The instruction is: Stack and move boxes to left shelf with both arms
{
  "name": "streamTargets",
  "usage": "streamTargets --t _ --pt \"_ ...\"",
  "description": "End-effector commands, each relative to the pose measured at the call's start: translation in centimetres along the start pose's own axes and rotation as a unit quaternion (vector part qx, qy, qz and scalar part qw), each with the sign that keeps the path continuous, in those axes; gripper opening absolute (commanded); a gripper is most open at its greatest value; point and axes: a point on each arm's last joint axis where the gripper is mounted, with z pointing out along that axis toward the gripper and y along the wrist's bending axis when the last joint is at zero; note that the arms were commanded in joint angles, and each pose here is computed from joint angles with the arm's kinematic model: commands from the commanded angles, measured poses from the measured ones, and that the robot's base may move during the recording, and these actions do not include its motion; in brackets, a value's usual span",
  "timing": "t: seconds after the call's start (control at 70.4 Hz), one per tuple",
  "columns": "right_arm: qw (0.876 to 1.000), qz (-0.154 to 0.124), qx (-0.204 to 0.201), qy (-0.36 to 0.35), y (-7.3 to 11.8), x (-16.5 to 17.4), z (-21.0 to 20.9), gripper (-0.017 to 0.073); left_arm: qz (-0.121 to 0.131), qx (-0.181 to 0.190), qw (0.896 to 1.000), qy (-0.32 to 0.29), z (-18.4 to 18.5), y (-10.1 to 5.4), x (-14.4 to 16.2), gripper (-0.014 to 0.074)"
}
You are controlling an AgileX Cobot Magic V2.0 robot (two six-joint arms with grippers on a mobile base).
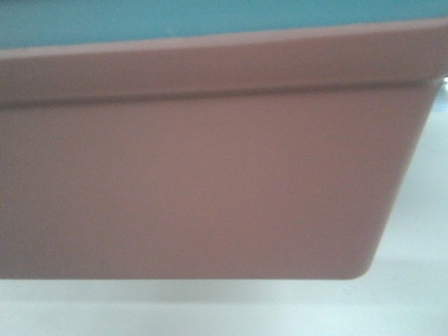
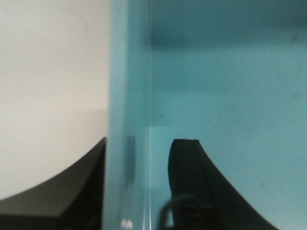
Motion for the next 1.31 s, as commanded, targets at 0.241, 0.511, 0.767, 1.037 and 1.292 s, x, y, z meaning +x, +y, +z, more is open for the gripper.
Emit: streamTargets --t 0.241,0.511,0.767,1.037,1.292 --pt "0.986 -0.003 -0.09 -0.139 1.6 -2.66 -2.21 0.0037 0.031 0.142 0.981 -0.125 -3.01 -2.76 -2.03 -0.0003" --pt "0.986 -0.003 -0.089 -0.138 1.56 -2.66 -2.2 0.0037 0.031 0.142 0.981 -0.125 -3.01 -2.76 -2.03 -0.0003" --pt "0.986 -0.003 -0.089 -0.138 1.56 -2.66 -2.2 0.0037 0.031 0.142 0.981 -0.125 -3.01 -2.76 -2.03 -0.0003" --pt "0.986 -0.003 -0.089 -0.138 1.56 -2.66 -2.2 0.0037 0.031 0.142 0.981 -0.125 -3.01 -2.76 -2.03 -0.0003" --pt "0.986 -0.003 -0.089 -0.138 1.56 -2.66 -2.2 0.0037 0.031 0.142 0.981 -0.125 -3.01 -2.76 -2.03 -0.0003"
